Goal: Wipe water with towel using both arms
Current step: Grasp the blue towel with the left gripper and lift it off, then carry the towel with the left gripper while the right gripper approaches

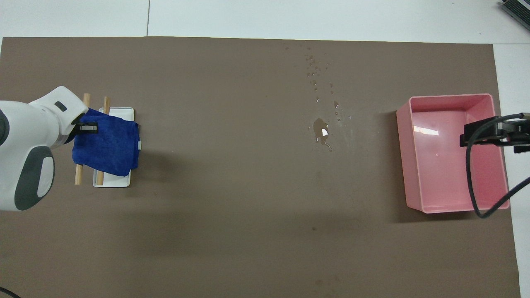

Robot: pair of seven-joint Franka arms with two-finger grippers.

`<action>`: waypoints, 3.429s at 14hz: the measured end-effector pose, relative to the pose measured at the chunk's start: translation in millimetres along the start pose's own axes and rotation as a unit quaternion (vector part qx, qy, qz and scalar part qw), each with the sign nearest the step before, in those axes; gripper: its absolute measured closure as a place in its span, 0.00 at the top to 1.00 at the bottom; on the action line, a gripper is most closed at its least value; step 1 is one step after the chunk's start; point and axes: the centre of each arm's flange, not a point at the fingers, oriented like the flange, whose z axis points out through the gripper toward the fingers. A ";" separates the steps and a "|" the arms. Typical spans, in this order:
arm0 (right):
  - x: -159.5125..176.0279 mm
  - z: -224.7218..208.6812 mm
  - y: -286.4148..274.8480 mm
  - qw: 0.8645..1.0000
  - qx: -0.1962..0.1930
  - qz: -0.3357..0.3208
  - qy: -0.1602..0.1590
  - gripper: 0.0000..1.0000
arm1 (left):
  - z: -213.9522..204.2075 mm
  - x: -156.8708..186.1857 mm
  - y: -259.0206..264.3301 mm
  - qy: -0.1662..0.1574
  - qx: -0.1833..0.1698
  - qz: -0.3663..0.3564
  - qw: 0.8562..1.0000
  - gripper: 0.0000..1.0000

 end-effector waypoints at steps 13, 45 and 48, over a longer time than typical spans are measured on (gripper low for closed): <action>0.0 0.0 -0.2 1.000 0.000 0.000 0.000 1.00 | -47.1 23.2 -45.8 -0.076 -0.141 -0.269 0.950 0.06; -7.6 32.1 -240.8 0.817 0.218 0.527 -0.088 0.96 | -301.1 16.1 252.9 -0.332 -0.294 -0.711 0.545 0.06; -5.6 43.8 -250.3 0.791 0.224 0.552 -0.139 0.96 | -308.6 5.1 274.2 -0.343 -0.292 -0.706 0.547 0.06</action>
